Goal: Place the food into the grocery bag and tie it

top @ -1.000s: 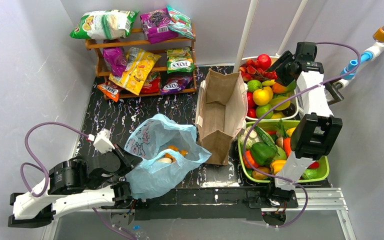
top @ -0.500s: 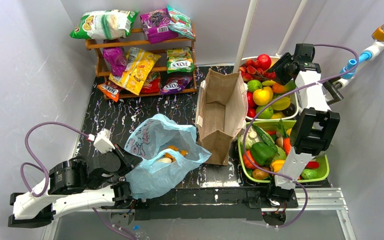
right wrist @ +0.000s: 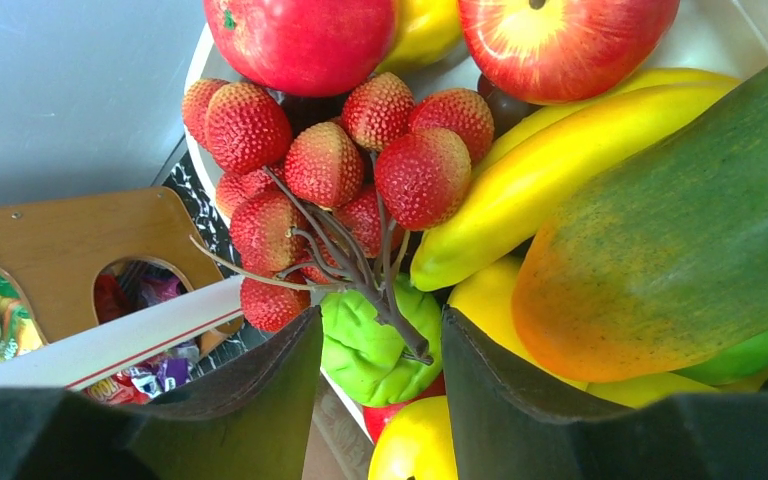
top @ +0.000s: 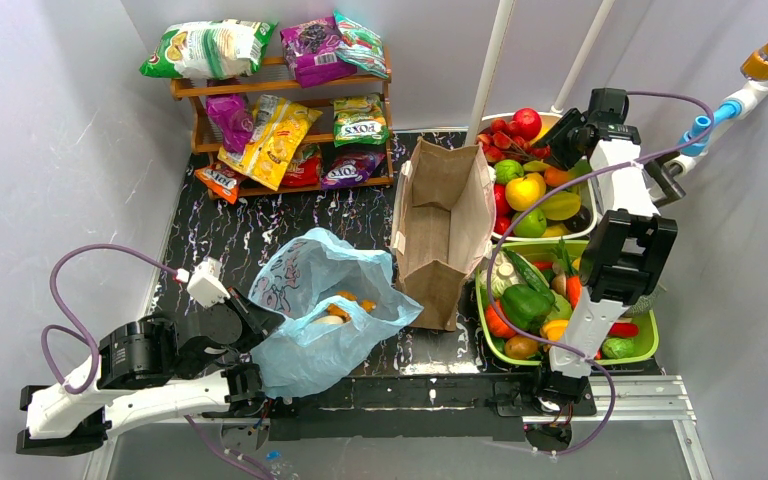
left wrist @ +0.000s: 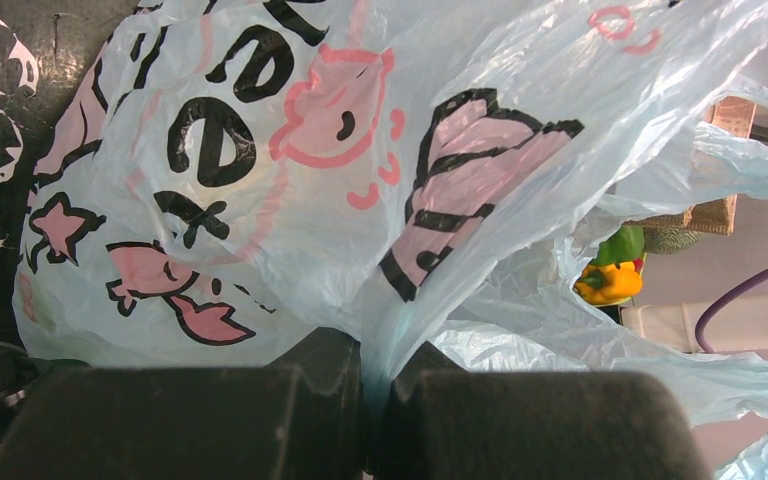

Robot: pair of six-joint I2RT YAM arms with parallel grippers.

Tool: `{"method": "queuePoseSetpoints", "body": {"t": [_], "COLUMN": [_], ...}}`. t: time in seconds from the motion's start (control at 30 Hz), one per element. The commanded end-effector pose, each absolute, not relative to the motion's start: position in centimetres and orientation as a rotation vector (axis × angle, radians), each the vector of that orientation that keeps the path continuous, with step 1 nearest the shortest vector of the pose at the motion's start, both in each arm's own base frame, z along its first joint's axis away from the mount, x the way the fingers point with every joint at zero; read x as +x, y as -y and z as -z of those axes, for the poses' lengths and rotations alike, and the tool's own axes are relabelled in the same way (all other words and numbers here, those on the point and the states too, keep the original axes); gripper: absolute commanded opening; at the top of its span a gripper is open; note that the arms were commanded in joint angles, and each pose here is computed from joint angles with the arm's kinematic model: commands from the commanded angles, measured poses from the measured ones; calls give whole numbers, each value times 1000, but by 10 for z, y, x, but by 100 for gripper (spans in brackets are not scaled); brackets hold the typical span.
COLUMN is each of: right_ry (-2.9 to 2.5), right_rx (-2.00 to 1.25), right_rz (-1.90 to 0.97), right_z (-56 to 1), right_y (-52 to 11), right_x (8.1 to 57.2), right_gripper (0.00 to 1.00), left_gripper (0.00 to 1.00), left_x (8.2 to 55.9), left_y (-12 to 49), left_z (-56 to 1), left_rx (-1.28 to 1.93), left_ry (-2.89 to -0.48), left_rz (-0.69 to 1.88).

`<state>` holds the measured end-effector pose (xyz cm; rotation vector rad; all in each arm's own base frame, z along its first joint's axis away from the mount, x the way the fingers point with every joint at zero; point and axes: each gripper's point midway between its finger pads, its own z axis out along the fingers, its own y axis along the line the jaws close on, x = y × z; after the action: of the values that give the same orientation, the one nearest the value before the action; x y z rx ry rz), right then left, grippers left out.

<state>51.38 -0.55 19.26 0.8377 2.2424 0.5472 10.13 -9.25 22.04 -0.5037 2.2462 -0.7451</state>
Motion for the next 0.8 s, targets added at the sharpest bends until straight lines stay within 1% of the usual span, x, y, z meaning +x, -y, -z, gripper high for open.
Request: {"method": "queuePoseSetpoints", "body": {"t": [0.0,0.13,0.3,0.47,0.63,0.7,0.77], "right_ry": [-2464,-2492,-2541,-2482,-2427,-2409,-2396], "right_rx": [787,743,657,598,550,533,521], "right_rz": [-606,-616,-556,-448,-386,-387,-370], "right_z": [-144,-143,-152,-187,-228,-242,-252], "right_y": [-23,-26,-23,-10,-1,-2,0], "right_x": [492,490,486,488,490,491,490], "right_gripper": [54,49,51,55,62,67,73], "left_gripper": [0,0,0,0,0,0,0], "left_x": [106,107,107,108,109,109,110], "left_y": [82,83,83,85,87,87,87], "left_z": [-215,-216,-216,-218,-221,-222,-221], "left_rx": [-518,-517,-519,-511,-491,-488,-486], "left_ry": [-2226,-2224,-2222,-2217,-2218,-2218,-2219], "left_rz": [677,675,674,677,668,666,659]}}
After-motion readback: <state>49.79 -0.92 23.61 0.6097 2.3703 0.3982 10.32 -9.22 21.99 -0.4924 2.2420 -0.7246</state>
